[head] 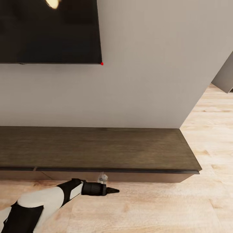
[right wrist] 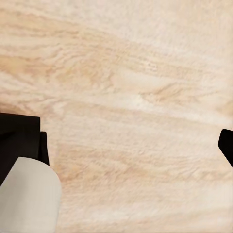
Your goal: Place each of the two pumpkins and all three candles from the living room inside a cabinet in the living room (use any cabinet), then make sure every cabinet is closed, and position the cauldron so it is next to a table in the living room.
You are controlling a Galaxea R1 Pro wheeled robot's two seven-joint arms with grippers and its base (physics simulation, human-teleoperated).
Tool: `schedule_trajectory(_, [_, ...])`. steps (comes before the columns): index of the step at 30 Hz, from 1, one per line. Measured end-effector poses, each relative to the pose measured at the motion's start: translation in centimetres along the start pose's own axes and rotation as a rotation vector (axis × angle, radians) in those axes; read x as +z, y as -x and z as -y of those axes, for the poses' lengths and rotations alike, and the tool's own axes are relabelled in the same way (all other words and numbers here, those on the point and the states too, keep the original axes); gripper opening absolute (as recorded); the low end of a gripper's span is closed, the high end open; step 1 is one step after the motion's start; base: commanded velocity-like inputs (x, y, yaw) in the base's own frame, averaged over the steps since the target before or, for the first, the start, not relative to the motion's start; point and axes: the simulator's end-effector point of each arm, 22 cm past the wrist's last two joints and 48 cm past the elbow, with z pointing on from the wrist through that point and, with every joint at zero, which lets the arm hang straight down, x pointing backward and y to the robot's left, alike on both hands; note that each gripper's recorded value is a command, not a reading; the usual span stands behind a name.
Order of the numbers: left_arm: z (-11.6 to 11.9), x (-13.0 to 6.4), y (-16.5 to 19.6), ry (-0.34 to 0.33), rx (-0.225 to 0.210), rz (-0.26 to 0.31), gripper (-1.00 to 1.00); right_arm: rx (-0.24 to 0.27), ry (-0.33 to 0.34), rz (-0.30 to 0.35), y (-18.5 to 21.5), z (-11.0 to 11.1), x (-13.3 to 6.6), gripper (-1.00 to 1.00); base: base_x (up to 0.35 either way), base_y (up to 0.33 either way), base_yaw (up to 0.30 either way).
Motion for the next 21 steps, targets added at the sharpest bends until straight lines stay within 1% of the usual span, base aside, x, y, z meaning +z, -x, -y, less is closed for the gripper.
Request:
schedule_trajectory(2, [2.3, 0.0, 1.9, -0.074, 0.019, 0.004, 1.0, -0.002, 0.001, 0.001, 0.0, -0.1, 0.0, 1.0, 0.0, 0.0, 0.0])
schedule_trajectory(3, [7.9, 1.6, 4.3, -0.233, 0.033, -0.029, 1.0, -0.01, 0.006, 0.003, 0.1, -0.3, -0.1, 1.0, 0.0, 0.0, 0.0])
schedule_trajectory(4, [11.0, 2.4, 7.4, -0.282, 0.083, -0.018, 1.0, -0.014, 0.006, 0.004, 0.1, -0.3, -0.1, 1.0, 0.0, 0.0, 0.0])
schedule_trajectory(6, [13.9, 3.1, 9.1, -0.342, 0.114, -0.016, 1.0, -0.025, 0.011, 0.009, 0.2, -0.5, -0.1, 1.0, 0.0, 0.0, 0.0])
schedule_trajectory(7, [14.6, 3.2, 9.6, -0.357, 0.122, -0.013, 1.0, -0.029, 0.011, 0.011, 0.3, -0.5, -0.1, 1.0, 0.0, 0.0, 0.0])
schedule_trajectory(9, [20.7, 3.2, 13.1, -0.513, 0.143, 0.059, 1.0, -0.057, 0.018, 0.023, 0.5, -0.7, -0.1, 1.0, 0.0, 0.0, 0.0])
schedule_trajectory(11, [24.0, 2.9, 15.0, -0.604, 0.145, 0.111, 1.0, -0.067, 0.02, 0.027, 0.6, -0.7, -0.1, 1.0, 0.0, 0.0, 0.0])
schedule_trajectory(13, [26.7, 2.0, 17.1, -0.674, 0.155, 0.16, 1.0, -0.072, 0.021, 0.029, 0.7, -0.8, -0.1, 1.0, 0.0, 0.0, 0.0])
schedule_trajectory(14, [27.3, 1.7, 17.7, -0.688, 0.16, 0.172, 1.0, -0.073, 0.022, 0.03, 0.7, -0.8, -0.1, 1.0, 0.0, 0.0, 0.0])
schedule_trajectory(17, [28.2, 0.9, 18.9, -0.708, 0.168, 0.195, 1.0, -0.075, 0.023, 0.03, 0.7, -0.8, -0.1, 1.0, 0.0, 0.0, 0.0])
schedule_trajectory(21, [28.9, -0.4, 21.0, -0.73, 0.17, 0.253, 1.0, -0.076, 0.025, 0.033, 0.7, -0.8, -0.1, 1.0, 0.0, 0.0, 0.0])
